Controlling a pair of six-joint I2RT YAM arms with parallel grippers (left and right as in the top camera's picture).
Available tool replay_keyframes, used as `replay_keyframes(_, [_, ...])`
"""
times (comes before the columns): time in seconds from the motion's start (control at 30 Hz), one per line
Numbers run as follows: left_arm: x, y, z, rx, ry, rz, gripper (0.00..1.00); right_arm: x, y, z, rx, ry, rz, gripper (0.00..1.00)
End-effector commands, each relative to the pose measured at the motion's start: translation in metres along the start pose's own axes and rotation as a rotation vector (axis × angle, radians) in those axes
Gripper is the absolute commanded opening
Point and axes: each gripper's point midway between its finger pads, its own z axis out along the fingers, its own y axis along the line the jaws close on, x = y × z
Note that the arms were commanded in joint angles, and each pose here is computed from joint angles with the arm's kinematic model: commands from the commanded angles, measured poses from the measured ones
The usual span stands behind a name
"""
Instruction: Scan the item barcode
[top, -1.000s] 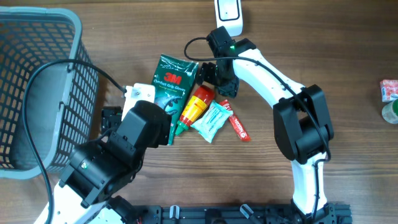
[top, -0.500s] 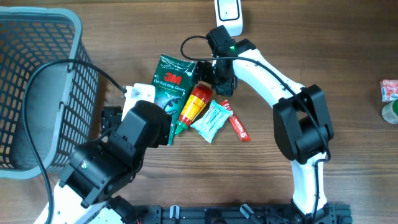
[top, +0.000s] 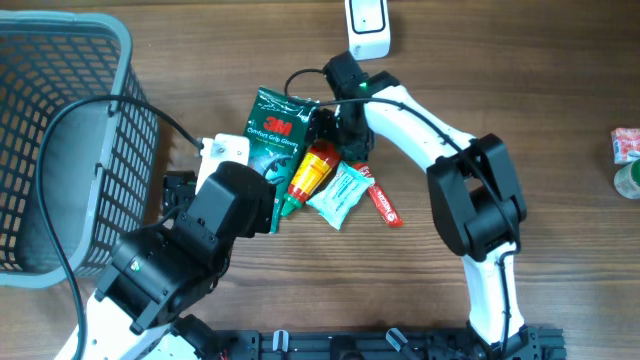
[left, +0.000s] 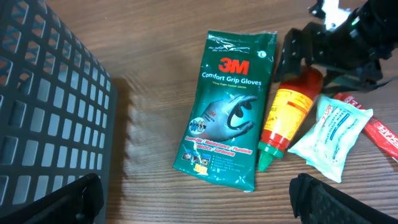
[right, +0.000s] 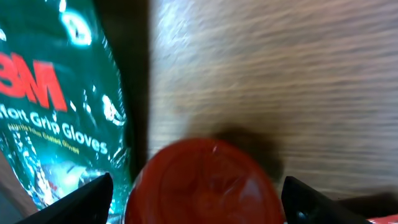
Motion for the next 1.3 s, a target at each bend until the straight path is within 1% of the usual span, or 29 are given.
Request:
replay_keyframes(0.0, [-0.001, 0.0, -0.001, 0.004, -0.004, -0.021, 1.0, 0.01, -0.013, 0.02, 0.053, 0.044, 0.044, 0.82])
replay_keyframes(0.07, [-0.001, 0.0, -0.001, 0.004, -0.004, -0.021, 1.0, 0.011, -0.016, 0.023, 0.063, 0.051, 0.067, 0.76])
replay_keyframes(0.13, [-0.001, 0.0, -0.001, 0.004, -0.004, -0.021, 1.0, 0.012, -0.018, 0.024, 0.069, 0.055, 0.072, 0.68])
replay_keyframes(0.2, [-0.001, 0.0, -0.001, 0.004, -0.004, -0.021, 1.0, 0.011, -0.022, 0.023, 0.088, 0.05, 0.106, 0.58])
replay_keyframes(0.33, [-0.001, 0.0, -0.001, 0.004, -0.004, -0.021, 1.0, 0.006, -0.029, 0.015, 0.101, 0.055, 0.155, 0.5])
replay_keyframes(0.43, [-0.001, 0.0, -0.001, 0.004, -0.004, -0.021, 1.0, -0.001, -0.034, -0.001, 0.11, 0.058, 0.189, 0.44])
replay_keyframes(0.57, [-0.001, 0.0, -0.001, 0.004, -0.004, -0.021, 1.0, -0.019, -0.039, -0.037, 0.098, 0.035, 0.251, 0.41])
replay_keyframes(0.63, [-0.001, 0.0, -0.001, 0.004, -0.004, -0.021, 1.0, -0.024, -0.047, -0.055, 0.101, 0.032, 0.327, 0.42])
replay_keyframes(0.67, [-0.001, 0.0, -0.001, 0.004, -0.004, -0.021, 1.0, -0.026, -0.06, -0.069, 0.115, 0.044, 0.41, 0.41])
replay_keyframes(0.73, [-0.001, 0.0, -0.001, 0.004, -0.004, -0.021, 1.0, -0.025, -0.075, -0.081, 0.133, 0.066, 0.51, 0.42])
replay_keyframes(0.8, [-0.001, 0.0, -0.001, 0.004, -0.004, -0.021, 1.0, -0.02, -0.095, -0.093, 0.14, 0.126, 0.615, 0.42])
replay_keyframes(1.03, [-0.001, 0.0, -0.001, 0.004, -0.004, -0.021, 1.0, -0.008, -0.137, -0.122, 0.135, 0.271, 0.822, 0.42])
replay_keyframes(1.17, [-0.001, 0.0, -0.001, 0.004, -0.004, -0.021, 1.0, 0.0, -0.149, -0.132, 0.152, 0.319, 0.905, 0.48])
replay_keyframes(1.27, [-0.001, 0.0, -0.001, 0.004, -0.004, -0.021, 1.0, 0.005, -0.152, -0.137, 0.156, 0.351, 0.935, 0.48])
